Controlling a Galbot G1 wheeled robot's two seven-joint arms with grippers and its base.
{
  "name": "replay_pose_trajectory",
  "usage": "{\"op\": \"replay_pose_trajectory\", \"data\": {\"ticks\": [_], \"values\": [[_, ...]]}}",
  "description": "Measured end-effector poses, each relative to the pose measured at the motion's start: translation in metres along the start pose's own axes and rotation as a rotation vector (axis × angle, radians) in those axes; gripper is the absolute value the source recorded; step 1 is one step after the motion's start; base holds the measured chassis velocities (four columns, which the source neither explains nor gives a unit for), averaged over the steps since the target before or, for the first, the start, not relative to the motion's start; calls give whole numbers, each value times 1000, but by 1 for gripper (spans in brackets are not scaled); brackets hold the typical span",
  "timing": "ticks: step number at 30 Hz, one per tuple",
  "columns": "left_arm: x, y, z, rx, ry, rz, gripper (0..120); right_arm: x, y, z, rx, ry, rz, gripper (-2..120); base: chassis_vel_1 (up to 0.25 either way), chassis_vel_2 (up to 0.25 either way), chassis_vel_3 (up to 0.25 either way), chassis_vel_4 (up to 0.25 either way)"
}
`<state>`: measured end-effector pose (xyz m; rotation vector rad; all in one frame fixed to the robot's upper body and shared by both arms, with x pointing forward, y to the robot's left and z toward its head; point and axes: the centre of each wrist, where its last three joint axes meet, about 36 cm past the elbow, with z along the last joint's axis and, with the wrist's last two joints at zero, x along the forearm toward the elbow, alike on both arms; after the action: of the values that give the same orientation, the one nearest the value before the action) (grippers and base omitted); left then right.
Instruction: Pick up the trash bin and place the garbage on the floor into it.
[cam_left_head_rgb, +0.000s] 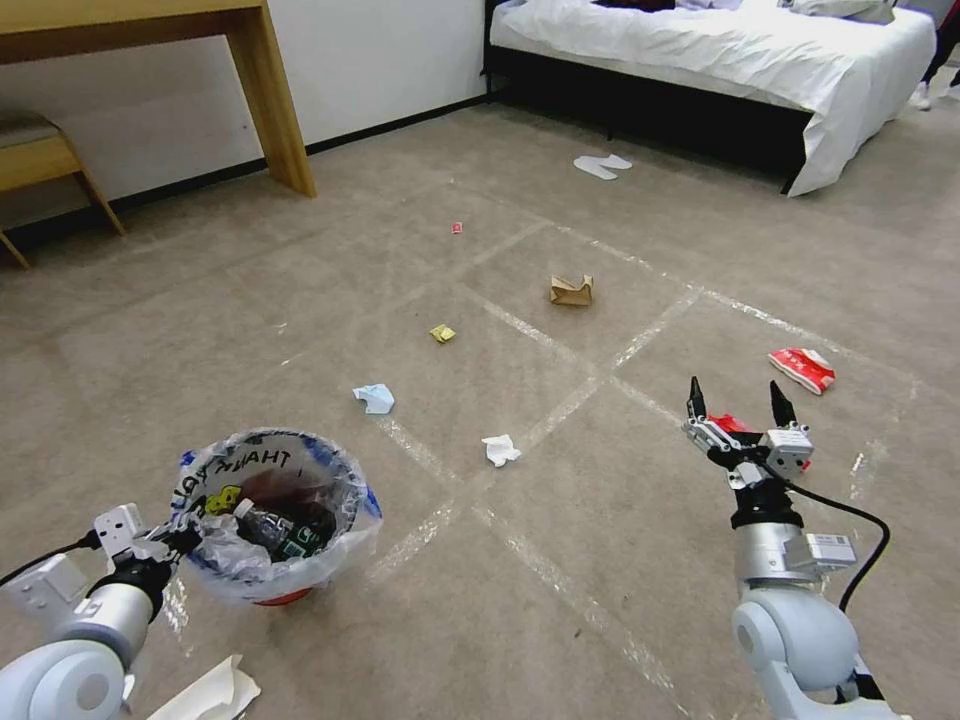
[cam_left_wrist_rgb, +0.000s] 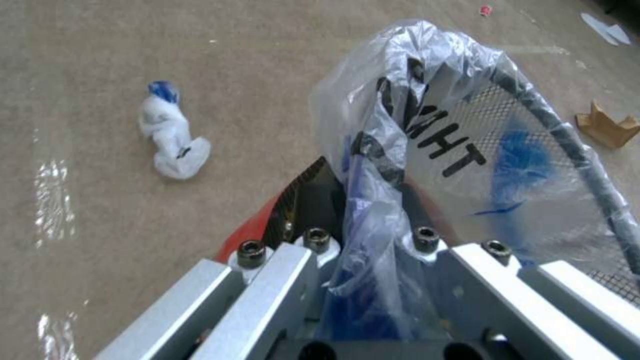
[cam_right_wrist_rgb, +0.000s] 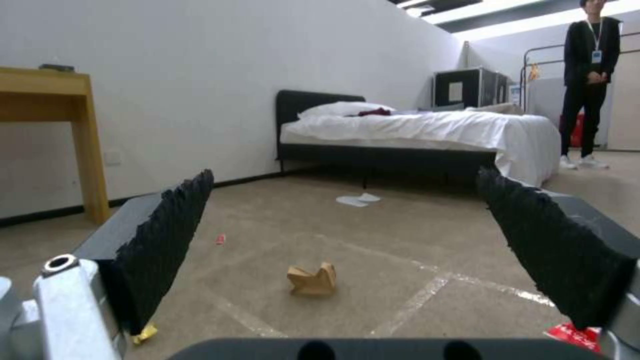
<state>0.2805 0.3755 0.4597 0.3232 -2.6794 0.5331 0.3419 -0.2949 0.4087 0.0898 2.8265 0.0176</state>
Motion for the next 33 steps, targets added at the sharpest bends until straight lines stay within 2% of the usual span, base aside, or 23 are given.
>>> {"op": "replay_pose_trajectory", "data": {"ticks": [22,33], "values": [[3,-1,0,-3,2,0,5,2,3,2,-6,7,-7,100,-87,88,90,-84],[0,2,-1,-3,4,-3,5,-1,6,7,-17,14,-6,100,-27,33,24,-27]]}}
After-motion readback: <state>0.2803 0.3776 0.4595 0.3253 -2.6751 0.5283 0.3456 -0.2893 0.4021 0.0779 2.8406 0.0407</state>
